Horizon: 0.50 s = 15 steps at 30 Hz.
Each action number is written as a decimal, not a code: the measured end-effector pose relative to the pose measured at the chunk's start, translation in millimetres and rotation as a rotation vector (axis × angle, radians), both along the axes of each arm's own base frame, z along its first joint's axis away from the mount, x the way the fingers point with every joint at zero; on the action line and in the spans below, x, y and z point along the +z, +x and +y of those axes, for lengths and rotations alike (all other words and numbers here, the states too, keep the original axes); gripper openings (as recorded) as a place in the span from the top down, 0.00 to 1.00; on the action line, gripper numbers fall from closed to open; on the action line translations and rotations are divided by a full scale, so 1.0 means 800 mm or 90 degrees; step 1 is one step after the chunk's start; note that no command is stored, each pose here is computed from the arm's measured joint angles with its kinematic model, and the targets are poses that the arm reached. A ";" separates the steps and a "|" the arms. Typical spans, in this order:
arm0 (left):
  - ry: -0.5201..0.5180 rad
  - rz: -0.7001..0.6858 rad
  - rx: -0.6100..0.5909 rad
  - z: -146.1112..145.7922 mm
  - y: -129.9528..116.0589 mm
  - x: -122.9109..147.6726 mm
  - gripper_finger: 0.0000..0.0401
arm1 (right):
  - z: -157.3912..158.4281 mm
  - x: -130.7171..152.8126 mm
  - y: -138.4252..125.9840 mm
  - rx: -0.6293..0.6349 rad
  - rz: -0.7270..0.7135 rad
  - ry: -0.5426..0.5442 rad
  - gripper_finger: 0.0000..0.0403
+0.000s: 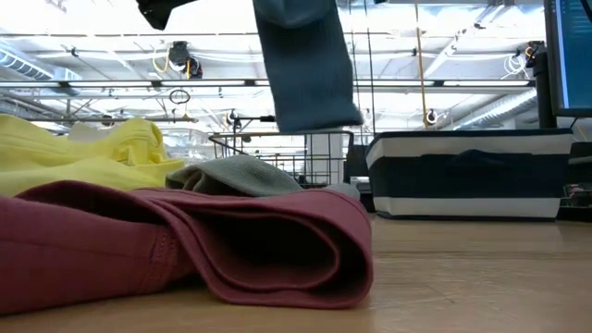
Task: Pick & Place Cloths
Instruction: Put the blue sock into the transparent bin
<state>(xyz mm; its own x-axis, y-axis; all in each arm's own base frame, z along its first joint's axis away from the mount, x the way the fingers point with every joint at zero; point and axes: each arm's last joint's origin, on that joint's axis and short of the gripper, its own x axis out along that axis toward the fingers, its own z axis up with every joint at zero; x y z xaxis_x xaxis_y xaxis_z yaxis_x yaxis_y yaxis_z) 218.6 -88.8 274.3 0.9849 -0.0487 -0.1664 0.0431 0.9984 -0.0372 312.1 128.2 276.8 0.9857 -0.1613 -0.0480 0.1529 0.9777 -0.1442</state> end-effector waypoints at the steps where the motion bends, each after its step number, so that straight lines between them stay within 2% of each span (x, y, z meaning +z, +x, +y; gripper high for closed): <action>1: -0.003 -0.005 -0.004 0.000 0.003 -0.001 0.37 | 0.000 0.002 0.000 0.000 -0.008 -0.003 0.99; 5: -0.020 -0.021 -0.021 0.002 0.014 -0.002 0.34 | 0.000 0.006 0.000 0.001 -0.023 -0.012 0.99; 15: -0.077 -0.053 -0.041 0.013 0.039 -0.010 0.15 | -0.010 0.009 0.004 -0.017 -0.038 -0.025 1.00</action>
